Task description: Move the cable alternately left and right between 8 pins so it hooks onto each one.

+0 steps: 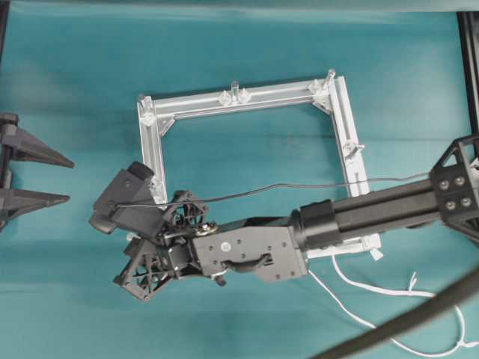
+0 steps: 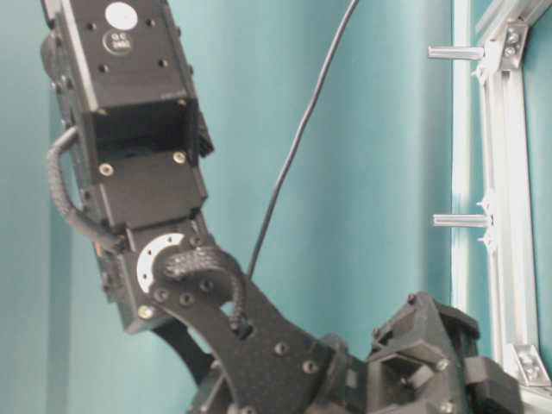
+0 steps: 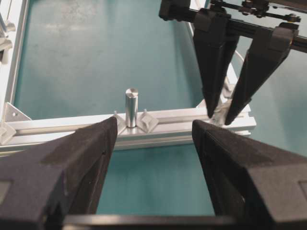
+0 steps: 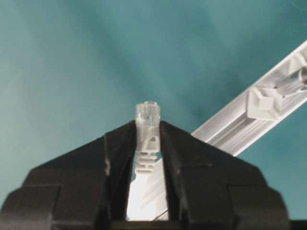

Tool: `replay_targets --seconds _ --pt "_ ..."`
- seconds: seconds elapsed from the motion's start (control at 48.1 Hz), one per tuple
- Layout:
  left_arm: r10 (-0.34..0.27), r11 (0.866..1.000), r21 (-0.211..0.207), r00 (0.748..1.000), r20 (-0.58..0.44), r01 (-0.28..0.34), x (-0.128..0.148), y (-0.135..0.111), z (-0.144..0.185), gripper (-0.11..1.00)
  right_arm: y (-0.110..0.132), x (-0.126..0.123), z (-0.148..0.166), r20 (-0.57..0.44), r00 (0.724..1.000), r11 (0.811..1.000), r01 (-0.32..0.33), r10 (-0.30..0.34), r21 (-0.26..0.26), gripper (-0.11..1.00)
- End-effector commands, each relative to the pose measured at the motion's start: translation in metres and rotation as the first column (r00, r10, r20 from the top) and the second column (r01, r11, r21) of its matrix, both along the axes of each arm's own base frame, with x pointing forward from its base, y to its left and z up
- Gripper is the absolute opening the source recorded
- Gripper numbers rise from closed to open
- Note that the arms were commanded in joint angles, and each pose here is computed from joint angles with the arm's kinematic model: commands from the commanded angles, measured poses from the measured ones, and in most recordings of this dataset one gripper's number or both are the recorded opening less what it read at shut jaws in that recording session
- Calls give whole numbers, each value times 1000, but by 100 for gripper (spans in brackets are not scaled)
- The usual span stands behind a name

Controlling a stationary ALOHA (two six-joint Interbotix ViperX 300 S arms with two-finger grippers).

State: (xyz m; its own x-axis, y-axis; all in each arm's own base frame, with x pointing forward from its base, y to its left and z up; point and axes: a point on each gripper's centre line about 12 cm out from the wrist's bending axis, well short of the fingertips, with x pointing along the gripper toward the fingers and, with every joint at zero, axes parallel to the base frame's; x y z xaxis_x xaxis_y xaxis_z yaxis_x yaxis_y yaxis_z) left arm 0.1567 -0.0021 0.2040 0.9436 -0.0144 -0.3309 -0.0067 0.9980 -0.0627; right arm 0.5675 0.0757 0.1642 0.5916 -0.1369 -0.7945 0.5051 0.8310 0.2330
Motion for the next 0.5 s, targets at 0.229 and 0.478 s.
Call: replay_targets --seconds 0.229,0.478 --pt "-5 1000 9 1000 5 5 1 0 2 66 -21 0 3 -10 998 999 54 -54 1 19" --pt "-5 1000 9 1000 5 5 1 0 2 66 -31 -26 6 -82 983 987 161 -162 -16 19"
